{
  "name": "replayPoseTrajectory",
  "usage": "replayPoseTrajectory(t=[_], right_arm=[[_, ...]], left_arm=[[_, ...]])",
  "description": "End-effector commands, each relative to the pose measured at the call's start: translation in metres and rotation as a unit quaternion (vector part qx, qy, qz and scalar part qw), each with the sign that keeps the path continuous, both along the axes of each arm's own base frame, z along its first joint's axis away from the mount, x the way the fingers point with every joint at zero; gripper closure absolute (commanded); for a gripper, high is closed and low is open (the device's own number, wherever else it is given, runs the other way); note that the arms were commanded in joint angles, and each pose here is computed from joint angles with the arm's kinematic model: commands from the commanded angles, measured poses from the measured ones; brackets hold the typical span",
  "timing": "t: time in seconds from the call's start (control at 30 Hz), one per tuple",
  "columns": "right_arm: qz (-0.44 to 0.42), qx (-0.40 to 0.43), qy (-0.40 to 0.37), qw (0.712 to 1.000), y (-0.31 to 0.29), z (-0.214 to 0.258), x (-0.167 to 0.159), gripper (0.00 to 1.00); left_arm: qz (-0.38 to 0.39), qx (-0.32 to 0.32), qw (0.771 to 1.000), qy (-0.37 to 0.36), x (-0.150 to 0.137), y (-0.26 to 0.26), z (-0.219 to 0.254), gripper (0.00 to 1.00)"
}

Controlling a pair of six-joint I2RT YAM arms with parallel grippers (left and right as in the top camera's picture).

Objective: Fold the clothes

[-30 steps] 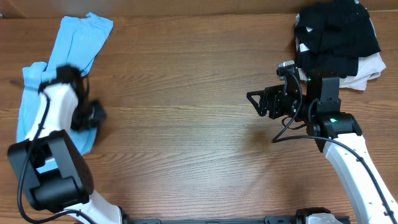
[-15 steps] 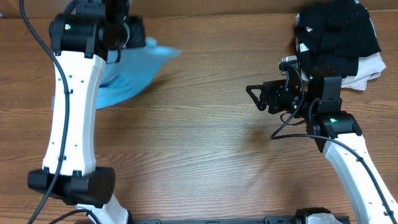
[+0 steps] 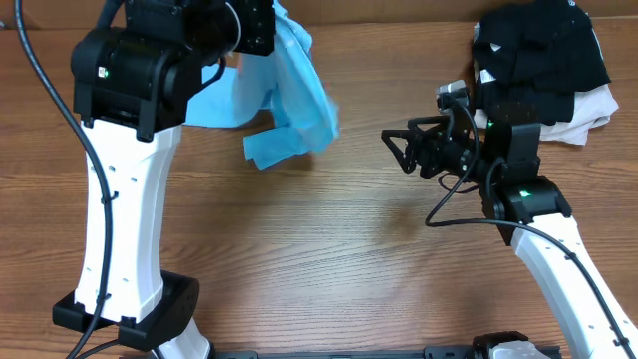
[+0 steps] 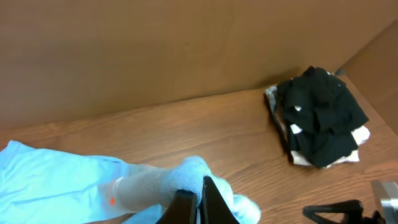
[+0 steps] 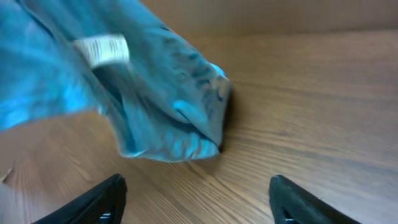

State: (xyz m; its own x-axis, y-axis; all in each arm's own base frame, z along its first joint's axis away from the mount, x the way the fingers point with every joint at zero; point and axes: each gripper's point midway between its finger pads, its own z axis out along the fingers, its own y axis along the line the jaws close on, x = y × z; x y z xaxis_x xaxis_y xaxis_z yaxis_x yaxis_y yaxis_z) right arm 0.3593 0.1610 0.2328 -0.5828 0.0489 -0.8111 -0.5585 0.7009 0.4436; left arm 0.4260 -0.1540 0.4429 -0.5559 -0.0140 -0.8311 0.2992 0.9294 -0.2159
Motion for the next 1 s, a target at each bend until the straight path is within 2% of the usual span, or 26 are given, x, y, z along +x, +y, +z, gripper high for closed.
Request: replayPoseTrajectory(t=[0.0, 0.27, 0.4, 0.57, 0.77, 0.97], right_arm=[[0.04, 0.011, -0.017, 0.999, 0.023, 0.011, -0.005, 0.21], [0.099, 0.013, 0.012, 0.995, 0.081, -0.016, -0.016, 0.21], [0.095, 0.02, 0.03, 0.995, 0.11, -0.037, -0.008, 0.21], [0.059, 0.039, 0.03, 0.997, 0.135, -0.049, 0.008, 0.2], [0.009, 0.045, -0.032, 0.998, 0.144, -0.03, 0.022, 0.12], [-0.096, 0.045, -0.078, 0.991, 0.127, -0.018, 0.051, 0.11]], left_arm=[[-0.009, -0.011, 1.0, -0.021, -0.009, -0.003, 0.017, 0.96], [-0.021, -0.025, 0.999, -0.04, -0.006, -0.01, 0.027, 0.96], [-0.049, -0.065, 0.994, -0.072, -0.004, -0.024, 0.049, 0.96], [-0.062, -0.111, 0.987, -0.102, -0.001, -0.033, 0.072, 0.96], [-0.075, -0.134, 0.982, -0.107, -0.003, -0.039, 0.08, 0.96], [-0.106, -0.146, 0.979, -0.099, -0.011, -0.048, 0.081, 0.96]])
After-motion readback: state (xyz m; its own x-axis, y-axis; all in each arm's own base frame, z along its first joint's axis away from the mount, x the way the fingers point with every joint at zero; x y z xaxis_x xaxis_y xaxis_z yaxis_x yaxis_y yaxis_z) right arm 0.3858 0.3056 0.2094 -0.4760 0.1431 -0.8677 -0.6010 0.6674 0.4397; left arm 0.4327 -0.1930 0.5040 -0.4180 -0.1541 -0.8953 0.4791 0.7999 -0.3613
